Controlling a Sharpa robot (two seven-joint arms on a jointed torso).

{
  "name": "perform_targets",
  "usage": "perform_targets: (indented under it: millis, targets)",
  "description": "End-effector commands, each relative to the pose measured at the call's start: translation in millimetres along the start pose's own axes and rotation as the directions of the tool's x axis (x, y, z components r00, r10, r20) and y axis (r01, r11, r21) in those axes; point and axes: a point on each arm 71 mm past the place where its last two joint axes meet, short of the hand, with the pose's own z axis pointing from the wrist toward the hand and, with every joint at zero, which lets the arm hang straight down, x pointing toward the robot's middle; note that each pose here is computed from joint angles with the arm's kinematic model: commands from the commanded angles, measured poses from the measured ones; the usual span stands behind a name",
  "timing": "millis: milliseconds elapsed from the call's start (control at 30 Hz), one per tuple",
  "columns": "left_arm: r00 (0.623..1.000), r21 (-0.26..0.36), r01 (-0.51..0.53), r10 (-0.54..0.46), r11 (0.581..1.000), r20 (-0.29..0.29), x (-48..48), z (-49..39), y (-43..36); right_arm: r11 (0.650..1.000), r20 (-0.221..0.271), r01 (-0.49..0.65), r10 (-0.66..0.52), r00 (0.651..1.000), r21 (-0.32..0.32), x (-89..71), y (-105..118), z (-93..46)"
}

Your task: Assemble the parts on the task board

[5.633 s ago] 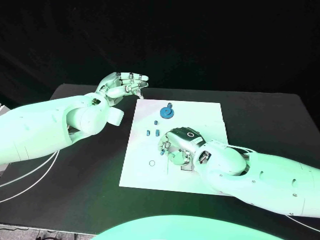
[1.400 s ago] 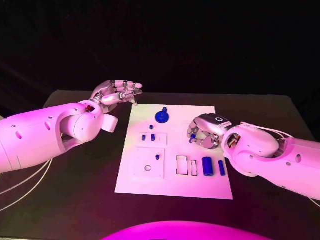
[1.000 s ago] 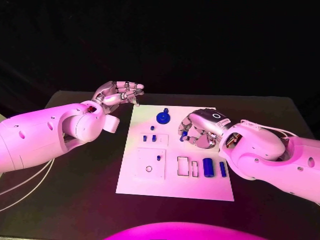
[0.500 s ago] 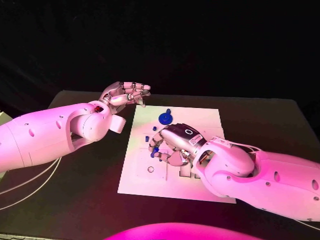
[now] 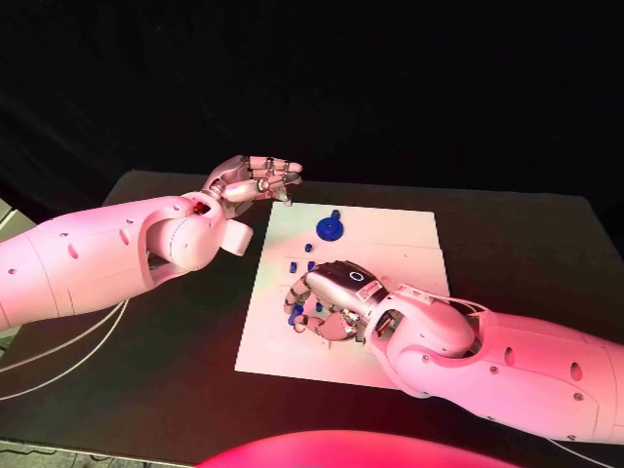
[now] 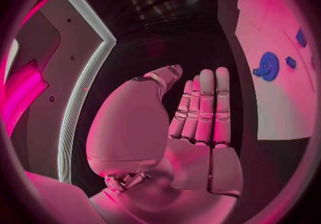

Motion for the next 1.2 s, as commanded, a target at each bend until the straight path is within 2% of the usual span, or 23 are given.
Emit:
perform_targets:
  millis: [33,467,933,1200]
  targets:
    - [1.0,0.004,0.013,-0.013,1.0,-0.018,2.6,0.3,-0.5,1.0,-0.042,0.002,-0.002,0.999,-0.003,5.4,-1.4,0.3]
    - [1.0,0.003,0.012,-0.012,1.0,-0.016,1.7,0.0,-0.5,0.999,-0.099,0.036,-0.033,0.995,0.035,12.6,-8.3,-0.3]
    - [1.0,0.0,0.012,-0.012,1.0,-0.017,1.2,-0.2,-0.3,0.996,-0.111,0.067,-0.06,0.992,0.066,14.7,-10.7,0.0]
    - [1.0,0.0,0.013,-0.013,1.0,-0.019,1.8,-0.3,-0.3,0.995,-0.121,0.078,-0.07,0.99,0.059,18.6,-6.4,2.2]
